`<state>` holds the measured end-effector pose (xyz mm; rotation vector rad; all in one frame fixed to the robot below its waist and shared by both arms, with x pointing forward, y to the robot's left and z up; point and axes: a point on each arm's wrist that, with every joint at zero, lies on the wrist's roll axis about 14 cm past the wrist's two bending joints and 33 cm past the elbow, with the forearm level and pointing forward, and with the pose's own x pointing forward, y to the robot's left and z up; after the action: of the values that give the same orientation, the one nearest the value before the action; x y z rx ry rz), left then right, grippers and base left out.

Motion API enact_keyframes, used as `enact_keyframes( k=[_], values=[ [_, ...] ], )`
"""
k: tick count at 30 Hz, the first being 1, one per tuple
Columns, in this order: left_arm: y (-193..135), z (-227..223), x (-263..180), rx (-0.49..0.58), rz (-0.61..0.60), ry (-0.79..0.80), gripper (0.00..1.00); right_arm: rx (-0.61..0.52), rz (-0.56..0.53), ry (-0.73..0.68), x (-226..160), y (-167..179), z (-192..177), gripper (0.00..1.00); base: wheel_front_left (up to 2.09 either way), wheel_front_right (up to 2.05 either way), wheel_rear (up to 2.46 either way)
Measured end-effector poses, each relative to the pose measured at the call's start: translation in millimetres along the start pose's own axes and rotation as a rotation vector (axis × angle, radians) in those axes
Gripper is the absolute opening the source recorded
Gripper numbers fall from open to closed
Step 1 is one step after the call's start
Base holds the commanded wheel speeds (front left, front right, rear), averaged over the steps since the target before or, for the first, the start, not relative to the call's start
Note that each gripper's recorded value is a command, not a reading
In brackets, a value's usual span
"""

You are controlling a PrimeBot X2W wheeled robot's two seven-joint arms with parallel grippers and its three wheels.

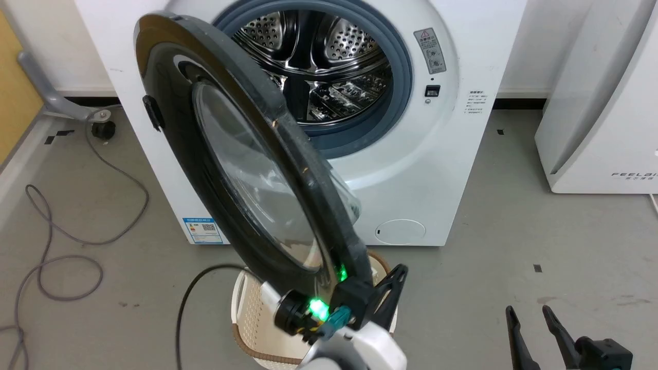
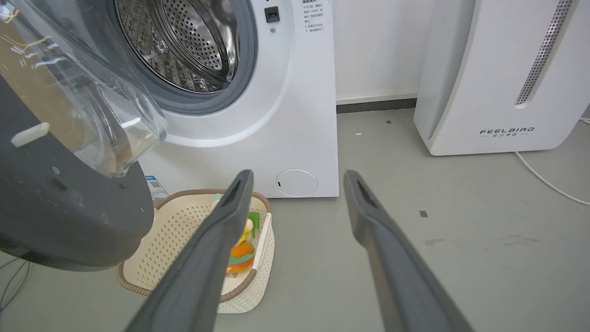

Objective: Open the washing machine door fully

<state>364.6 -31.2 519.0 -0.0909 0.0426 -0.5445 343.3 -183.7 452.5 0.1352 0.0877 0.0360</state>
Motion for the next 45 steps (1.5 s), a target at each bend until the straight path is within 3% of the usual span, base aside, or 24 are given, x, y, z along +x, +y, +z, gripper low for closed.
enact_keyframes(
  k=[16,31,35,45],
  values=[
    [42.6,-7.5,-67.3,-0.015,0.202,-0.007,0.00,0.001,0.011,0.025,1.8,3.1,-7.5,1.00,0.00,0.00,0.00],
    [79.4,1.8,-133.1,-0.029,0.436,-0.026,0.00,-0.016,0.138,0.060,26.7,43.6,-15.4,1.00,0.00,0.00,0.00],
    [112.3,3.3,-164.3,0.001,0.592,-0.027,0.00,-0.023,0.215,0.084,37.8,69.5,-22.3,1.00,0.00,0.00,0.00],
    [173.3,-0.2,-214.6,0.057,0.833,-0.002,0.00,-0.024,0.265,0.114,47.8,87.2,-32.2,1.00,0.00,0.00,0.00]
  ],
)
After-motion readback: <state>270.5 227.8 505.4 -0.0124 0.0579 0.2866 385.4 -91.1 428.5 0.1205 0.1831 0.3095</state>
